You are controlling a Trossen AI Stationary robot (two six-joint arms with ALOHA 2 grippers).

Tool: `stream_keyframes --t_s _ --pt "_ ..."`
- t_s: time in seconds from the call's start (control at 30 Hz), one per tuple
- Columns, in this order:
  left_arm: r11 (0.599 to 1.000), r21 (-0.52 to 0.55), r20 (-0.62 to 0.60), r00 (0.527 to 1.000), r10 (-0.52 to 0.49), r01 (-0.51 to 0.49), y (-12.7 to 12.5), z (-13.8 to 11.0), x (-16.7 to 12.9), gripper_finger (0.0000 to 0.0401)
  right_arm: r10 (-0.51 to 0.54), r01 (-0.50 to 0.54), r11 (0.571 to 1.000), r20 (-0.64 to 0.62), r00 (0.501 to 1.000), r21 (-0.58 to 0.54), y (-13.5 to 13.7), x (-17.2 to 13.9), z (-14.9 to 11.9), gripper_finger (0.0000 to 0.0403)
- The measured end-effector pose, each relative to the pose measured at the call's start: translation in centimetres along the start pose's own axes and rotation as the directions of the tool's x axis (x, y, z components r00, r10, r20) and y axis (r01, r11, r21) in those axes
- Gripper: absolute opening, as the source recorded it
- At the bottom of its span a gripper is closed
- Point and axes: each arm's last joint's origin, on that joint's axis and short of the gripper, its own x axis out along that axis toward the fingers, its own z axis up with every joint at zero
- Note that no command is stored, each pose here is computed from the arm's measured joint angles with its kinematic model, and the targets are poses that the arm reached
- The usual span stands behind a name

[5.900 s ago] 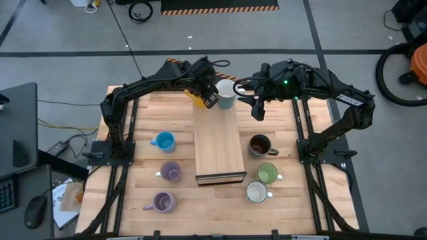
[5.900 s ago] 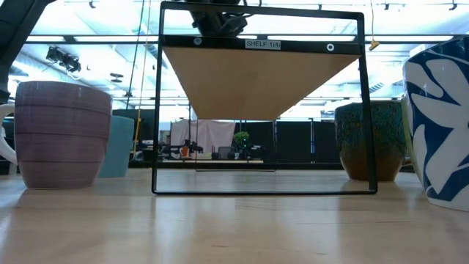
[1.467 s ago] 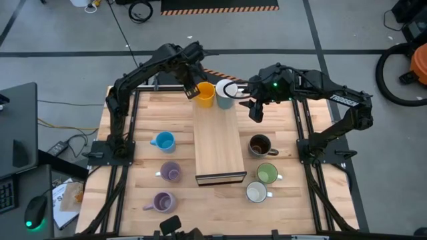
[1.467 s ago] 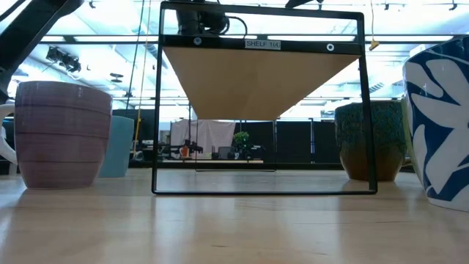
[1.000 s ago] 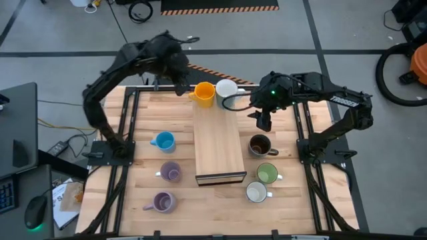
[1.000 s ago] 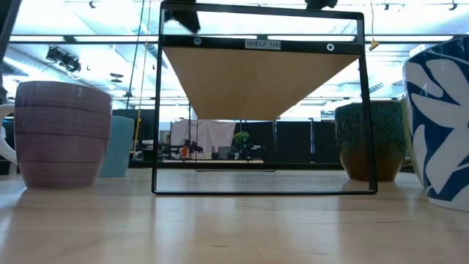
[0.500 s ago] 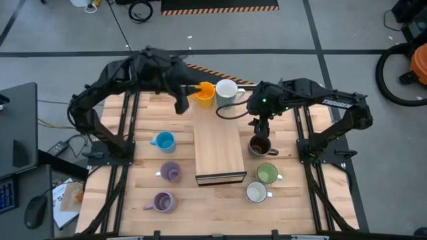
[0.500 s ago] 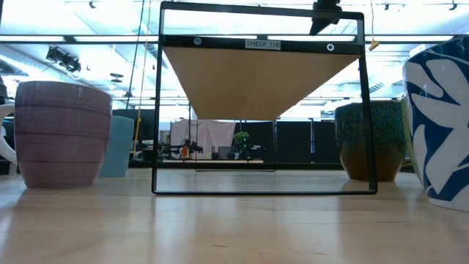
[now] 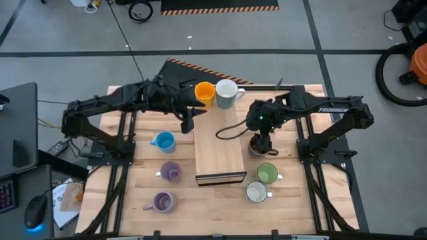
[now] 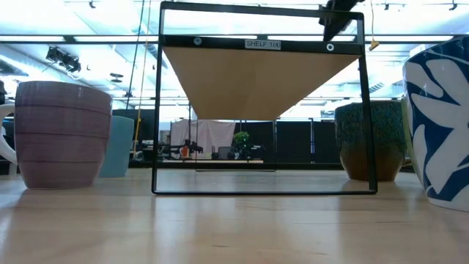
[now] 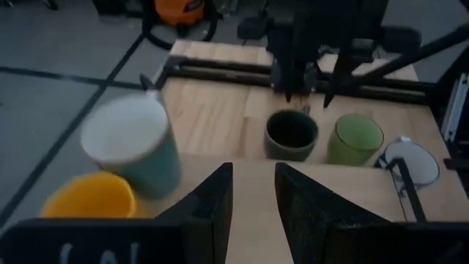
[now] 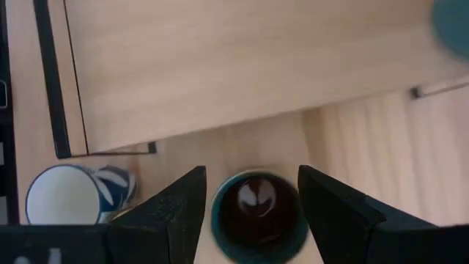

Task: Place coffee mugs
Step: Put the blue brown mug on the shelf

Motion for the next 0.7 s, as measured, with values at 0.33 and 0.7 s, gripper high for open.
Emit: stream_keyframes --t_s 0.33,0.7 --pt "0.989 -0.138 0.043 0.997 0.063 -0.057 -0.2 -4.1 -0.3 0.0109 0.026 -0.025 1.0 -0.096 0.995 0.019 1.8 3.3 -1.8 0.0222" --pt "0.97 -0.24 0.174 0.982 0.071 -0.028 0.3 -7.9 -2.0 0.0109 0.002 0.014 0.996 -0.188 0.982 0.086 1.5 7.7 -4.2 0.0222"
